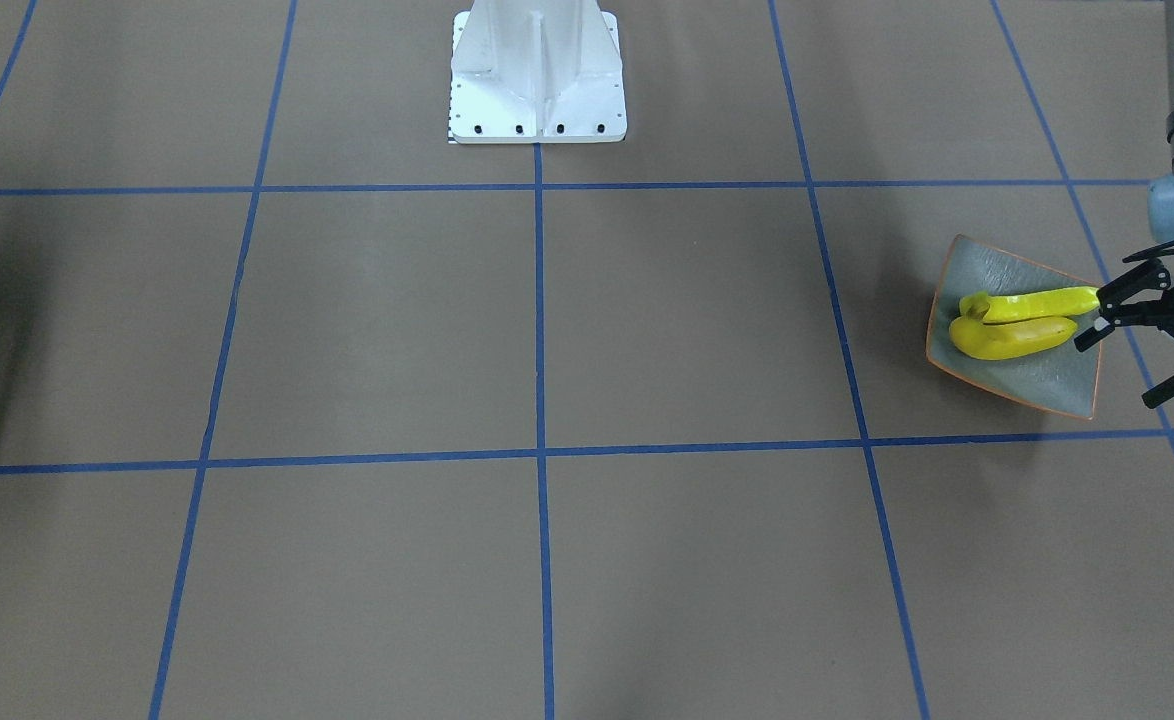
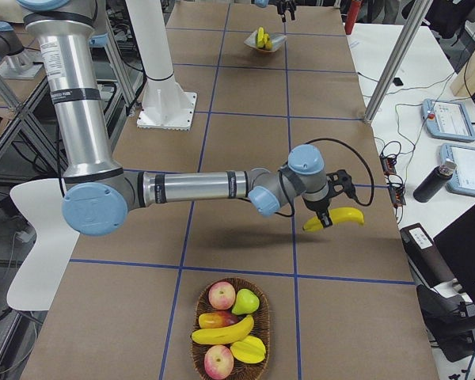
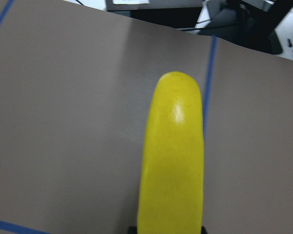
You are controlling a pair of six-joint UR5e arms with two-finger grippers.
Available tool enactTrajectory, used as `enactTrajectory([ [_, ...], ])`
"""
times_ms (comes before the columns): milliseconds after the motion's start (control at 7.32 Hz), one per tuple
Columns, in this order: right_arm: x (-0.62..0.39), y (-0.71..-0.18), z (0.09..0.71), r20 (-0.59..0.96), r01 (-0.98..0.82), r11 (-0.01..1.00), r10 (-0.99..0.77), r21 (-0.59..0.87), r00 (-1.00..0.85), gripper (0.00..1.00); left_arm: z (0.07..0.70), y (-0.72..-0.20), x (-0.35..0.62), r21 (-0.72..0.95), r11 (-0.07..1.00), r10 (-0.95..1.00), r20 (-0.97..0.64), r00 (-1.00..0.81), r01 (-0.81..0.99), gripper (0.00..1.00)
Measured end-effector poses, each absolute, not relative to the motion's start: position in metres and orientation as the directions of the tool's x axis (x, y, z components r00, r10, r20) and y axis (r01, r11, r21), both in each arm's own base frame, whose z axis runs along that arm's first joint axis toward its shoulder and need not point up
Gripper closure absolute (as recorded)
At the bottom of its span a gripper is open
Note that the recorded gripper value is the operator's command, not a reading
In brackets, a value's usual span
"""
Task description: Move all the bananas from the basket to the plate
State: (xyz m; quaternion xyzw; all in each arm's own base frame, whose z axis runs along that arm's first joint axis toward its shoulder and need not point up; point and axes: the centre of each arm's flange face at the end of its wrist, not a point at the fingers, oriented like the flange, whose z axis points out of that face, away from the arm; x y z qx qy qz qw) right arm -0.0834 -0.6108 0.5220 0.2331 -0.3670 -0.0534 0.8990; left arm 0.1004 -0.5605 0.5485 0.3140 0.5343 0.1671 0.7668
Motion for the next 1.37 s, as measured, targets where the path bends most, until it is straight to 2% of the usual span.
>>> enactTrajectory([
  [273,-0.195,-0.627,0.423,0.618,-0.038,0.825,-0.391,0.564,0.682,1.00,0.512,-0.577,0.106,0.558,0.815,0.487,-0.807,0.334,0.160,0.01],
  [547,-0.321,-0.612,0.325,0.562,-0.034,0.734,-0.489,0.679,0.667,1.00,0.471,-0.596,0.118,0.495,0.844,0.432,-0.855,0.288,0.205,0.01],
  [820,-0.390,-0.586,0.261,0.586,-0.085,0.707,-0.506,0.702,0.632,1.00,0.436,-0.605,0.159,0.494,0.846,0.442,-0.860,0.255,0.200,0.01],
  [957,-0.413,-0.576,0.238,0.589,-0.102,0.693,-0.515,0.713,0.623,1.00,0.414,-0.609,0.184,0.438,0.865,0.385,-0.892,0.237,0.243,0.01],
  [1366,-0.467,-0.545,0.171,0.607,-0.175,0.656,-0.519,0.734,0.602,1.00,0.327,-0.598,0.269,0.065,0.936,0.056,-0.998,0.034,0.345,0.01],
])
